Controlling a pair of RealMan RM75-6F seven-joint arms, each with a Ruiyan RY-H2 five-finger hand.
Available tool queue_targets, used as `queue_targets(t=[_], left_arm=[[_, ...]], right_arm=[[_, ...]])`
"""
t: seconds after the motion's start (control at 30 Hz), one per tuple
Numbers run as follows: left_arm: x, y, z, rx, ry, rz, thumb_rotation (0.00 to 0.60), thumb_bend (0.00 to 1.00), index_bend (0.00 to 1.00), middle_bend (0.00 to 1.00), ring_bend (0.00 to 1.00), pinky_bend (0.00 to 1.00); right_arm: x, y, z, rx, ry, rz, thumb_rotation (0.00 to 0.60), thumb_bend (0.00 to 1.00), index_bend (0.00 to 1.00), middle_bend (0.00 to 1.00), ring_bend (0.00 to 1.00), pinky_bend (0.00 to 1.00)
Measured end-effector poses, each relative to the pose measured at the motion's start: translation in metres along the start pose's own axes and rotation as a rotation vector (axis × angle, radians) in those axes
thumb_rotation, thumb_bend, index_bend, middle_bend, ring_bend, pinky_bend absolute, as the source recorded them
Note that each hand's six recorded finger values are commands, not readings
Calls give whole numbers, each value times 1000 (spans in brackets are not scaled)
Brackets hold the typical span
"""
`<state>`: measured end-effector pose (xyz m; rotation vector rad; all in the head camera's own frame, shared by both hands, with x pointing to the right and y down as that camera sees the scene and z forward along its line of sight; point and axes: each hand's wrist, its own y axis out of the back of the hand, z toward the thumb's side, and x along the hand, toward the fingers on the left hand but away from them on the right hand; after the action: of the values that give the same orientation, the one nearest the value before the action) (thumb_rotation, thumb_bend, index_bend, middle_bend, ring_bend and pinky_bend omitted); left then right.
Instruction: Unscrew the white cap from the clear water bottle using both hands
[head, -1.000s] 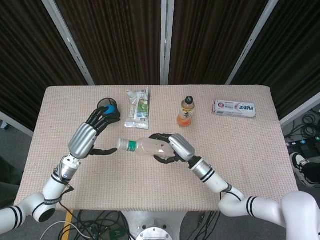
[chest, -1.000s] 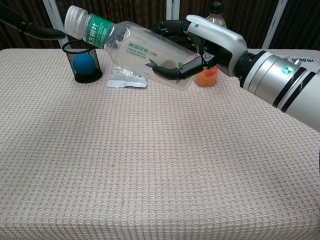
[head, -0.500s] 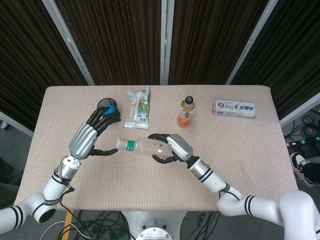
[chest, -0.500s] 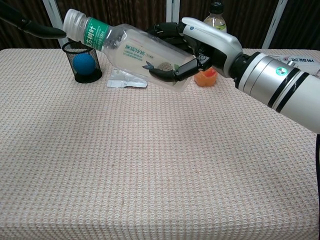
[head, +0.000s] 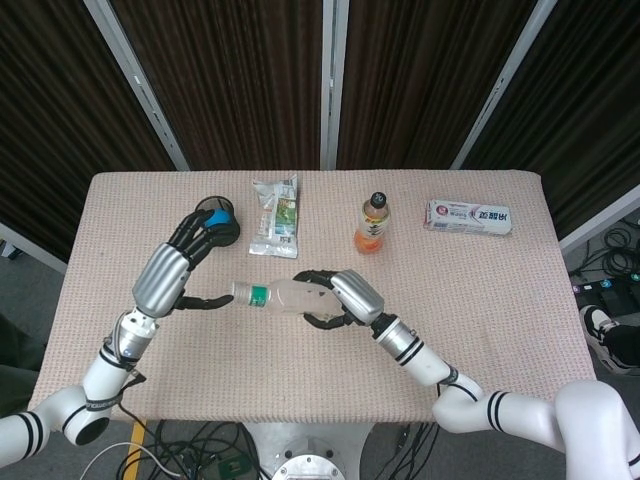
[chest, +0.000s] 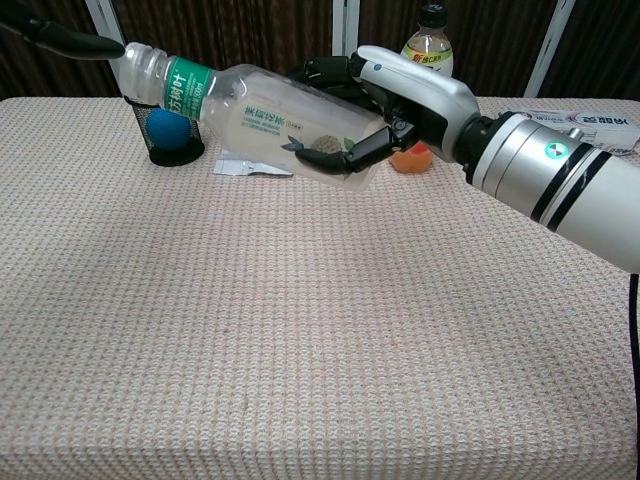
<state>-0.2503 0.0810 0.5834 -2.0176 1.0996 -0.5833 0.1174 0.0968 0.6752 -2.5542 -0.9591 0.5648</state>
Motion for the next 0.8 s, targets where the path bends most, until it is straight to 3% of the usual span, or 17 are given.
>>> queue_targets(t=[0.3, 0.8], left_arm=[[-4, -6, -3, 21, 14, -33, 600, 82, 193, 163, 24, 37], [-2, -2, 2, 10, -2, -11, 600, 82, 192, 163, 24, 38]], right_arm=[[4, 11, 2, -14, 13, -33, 600, 622, 673, 486, 416, 516], [1, 2, 3, -12, 11, -4, 600, 622, 673, 487, 416, 518]])
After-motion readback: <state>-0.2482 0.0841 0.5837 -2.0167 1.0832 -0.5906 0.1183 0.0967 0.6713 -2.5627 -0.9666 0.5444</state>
